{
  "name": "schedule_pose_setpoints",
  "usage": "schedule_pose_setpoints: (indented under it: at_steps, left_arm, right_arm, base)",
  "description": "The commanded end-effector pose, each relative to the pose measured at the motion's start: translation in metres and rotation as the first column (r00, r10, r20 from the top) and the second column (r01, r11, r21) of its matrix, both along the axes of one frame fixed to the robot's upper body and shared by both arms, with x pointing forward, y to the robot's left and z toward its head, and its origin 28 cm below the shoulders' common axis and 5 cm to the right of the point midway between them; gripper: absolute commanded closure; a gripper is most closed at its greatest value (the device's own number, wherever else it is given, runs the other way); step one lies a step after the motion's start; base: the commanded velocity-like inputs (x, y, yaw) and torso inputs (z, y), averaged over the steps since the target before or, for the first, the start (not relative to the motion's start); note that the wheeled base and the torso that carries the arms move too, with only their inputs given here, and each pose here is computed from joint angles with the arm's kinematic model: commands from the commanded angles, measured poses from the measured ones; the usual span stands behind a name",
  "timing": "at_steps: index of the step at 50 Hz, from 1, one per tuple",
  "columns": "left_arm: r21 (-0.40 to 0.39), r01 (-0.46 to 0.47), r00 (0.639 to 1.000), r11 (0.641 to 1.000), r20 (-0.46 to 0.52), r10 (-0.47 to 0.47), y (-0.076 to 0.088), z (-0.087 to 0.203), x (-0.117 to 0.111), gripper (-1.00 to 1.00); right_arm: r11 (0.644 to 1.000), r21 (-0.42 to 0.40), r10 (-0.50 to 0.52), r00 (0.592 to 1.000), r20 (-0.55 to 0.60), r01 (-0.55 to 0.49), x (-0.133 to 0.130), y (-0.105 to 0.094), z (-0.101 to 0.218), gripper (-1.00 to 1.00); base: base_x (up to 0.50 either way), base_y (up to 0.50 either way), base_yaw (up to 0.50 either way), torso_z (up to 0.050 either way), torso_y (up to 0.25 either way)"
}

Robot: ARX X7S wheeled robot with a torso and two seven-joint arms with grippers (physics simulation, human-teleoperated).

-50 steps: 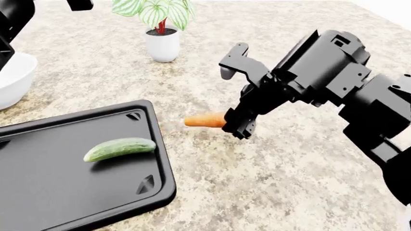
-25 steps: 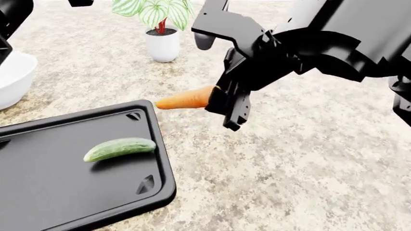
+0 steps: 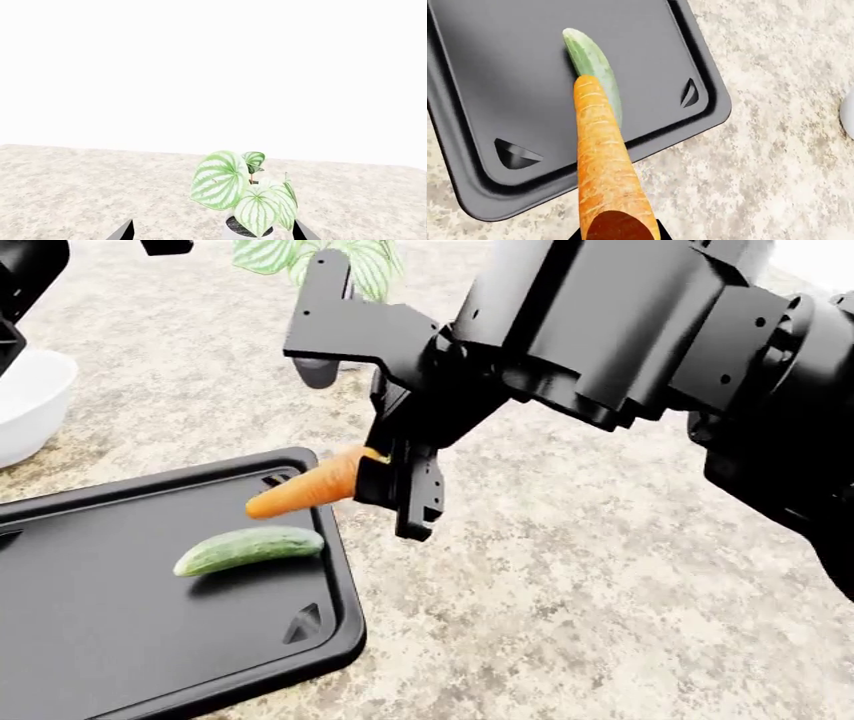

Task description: Place the two vegetables and bowl onto the tray for setting up a vegetable dip station.

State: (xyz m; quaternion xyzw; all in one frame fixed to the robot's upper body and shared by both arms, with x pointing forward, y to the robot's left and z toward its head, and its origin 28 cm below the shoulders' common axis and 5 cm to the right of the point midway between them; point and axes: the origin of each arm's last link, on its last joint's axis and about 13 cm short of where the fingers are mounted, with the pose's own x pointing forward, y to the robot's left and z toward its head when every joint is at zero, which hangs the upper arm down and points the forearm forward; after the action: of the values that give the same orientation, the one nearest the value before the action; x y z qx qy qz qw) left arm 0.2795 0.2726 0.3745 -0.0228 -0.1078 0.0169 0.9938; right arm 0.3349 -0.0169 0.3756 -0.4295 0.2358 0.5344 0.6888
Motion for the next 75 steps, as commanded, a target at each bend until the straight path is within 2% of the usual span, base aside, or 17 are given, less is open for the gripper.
schedule_pose_setpoints:
  at_steps: [1, 5, 10, 16, 21, 35, 39, 45, 58, 61, 62, 63, 64, 69, 75]
  left_arm:
    - [0.002, 0.001, 1.0, 1.0, -0.002, -0.001, -0.001, -0.001, 0.0, -1.0]
    - [0.003, 0.0, 1.0, 1.0, -0.003, 0.0, -0.001, -0.001, 0.0, -1.0]
    - [0.002, 0.001, 1.0, 1.0, -0.006, -0.001, -0.001, -0.002, 0.001, -1.0]
    - [0.002, -0.001, 1.0, 1.0, -0.008, 0.001, 0.0, -0.004, 0.0, -1.0]
    - [0.001, -0.004, 1.0, 1.0, -0.007, 0.004, 0.0, -0.003, -0.001, -1.0]
    - [0.001, 0.0, 1.0, 1.0, -0.007, 0.0, -0.002, -0.003, -0.004, -1.0]
    - [-0.001, 0.0, 1.0, 1.0, -0.007, 0.0, -0.001, -0.003, -0.004, -1.0]
    - [0.0, 0.0, 1.0, 1.0, -0.008, 0.0, -0.001, -0.003, -0.004, -1.0]
    - [-0.004, -0.005, 1.0, 1.0, -0.009, 0.005, 0.001, -0.003, -0.004, -1.0]
    - [-0.005, -0.006, 1.0, 1.0, -0.009, 0.006, 0.001, -0.004, -0.004, -1.0]
    - [-0.004, -0.006, 1.0, 1.0, -0.009, 0.006, 0.001, -0.004, -0.003, -1.0]
    - [-0.005, -0.004, 1.0, 1.0, -0.008, 0.004, 0.001, -0.004, -0.003, -1.0]
    - [-0.004, -0.004, 1.0, 1.0, -0.009, 0.004, 0.001, -0.004, -0.004, -1.0]
    - [-0.004, 0.003, 1.0, 1.0, -0.011, -0.003, 0.0, -0.004, -0.003, -1.0]
    - [-0.014, 0.002, 1.0, 1.0, 0.002, -0.002, 0.001, 0.001, -0.004, -1.0]
  right_arm:
    - [0.996, -0.051, 0.067, 0.997, -0.035, -0.068, 0.01, 0.019, -0.014, 1.0]
    - [0.996, -0.046, 0.076, 0.997, -0.032, -0.077, 0.012, 0.023, -0.013, 1.0]
    - [0.997, 0.013, 0.081, 0.997, 0.015, -0.081, 0.018, 0.026, -0.003, 1.0]
    - [0.993, 0.023, 0.112, 0.993, 0.039, -0.113, 0.011, 0.032, 0.009, 1.0]
    - [0.989, -0.014, 0.15, 0.989, 0.011, -0.15, 0.005, 0.034, -0.001, 1.0]
    - [0.982, -0.079, 0.166, 0.985, -0.047, -0.169, -0.002, 0.027, -0.02, 1.0]
    - [0.992, -0.054, 0.109, 0.994, -0.025, -0.111, 0.007, 0.026, -0.018, 1.0]
    - [0.987, -0.049, 0.148, 0.988, -0.047, -0.15, 0.009, 0.032, -0.029, 1.0]
    - [0.966, 0.022, 0.257, 0.965, -0.045, -0.256, 0.012, 0.047, -0.038, 1.0]
    - [0.965, 0.023, 0.263, 0.963, -0.051, -0.263, 0.013, 0.048, -0.039, 1.0]
    - [0.964, 0.018, 0.264, 0.961, -0.086, -0.264, 0.013, 0.048, -0.042, 1.0]
    - [0.973, 0.004, 0.231, 0.97, -0.076, -0.231, 0.014, 0.047, -0.044, 1.0]
    - [0.968, 0.011, 0.249, 0.965, -0.082, -0.249, 0.014, 0.047, -0.043, -1.0]
    - [0.972, -0.014, 0.231, 0.969, -0.085, -0.233, 0.011, 0.043, -0.043, -1.0]
    - [0.981, -0.003, 0.196, 0.979, -0.056, -0.196, 0.003, 0.036, -0.029, -1.0]
  base:
    - [0.0, 0.0, 0.0, 0.0, 0.0]
    - [0.0, 0.0, 0.0, 0.0, 0.0]
    - [0.0, 0.0, 0.0, 0.0, 0.0]
    - [0.0, 0.0, 0.0, 0.0, 0.0]
    - [0.0, 0.0, 0.0, 0.0, 0.0]
    - [0.0, 0.0, 0.0, 0.0, 0.0]
    - [0.0, 0.0, 0.0, 0.0, 0.0]
    - [0.0, 0.0, 0.0, 0.0, 0.0]
    - [0.0, 0.0, 0.0, 0.0, 0.0]
    - [0.0, 0.0, 0.0, 0.0, 0.0]
    - [0.0, 0.0, 0.0, 0.0, 0.0]
    - [0.0, 0.0, 0.0, 0.0, 0.0]
    - [0.0, 0.0, 0.0, 0.0, 0.0]
    - [0.0, 0.0, 0.0, 0.0, 0.0]
    - [0.0, 0.0, 0.0, 0.0, 0.0]
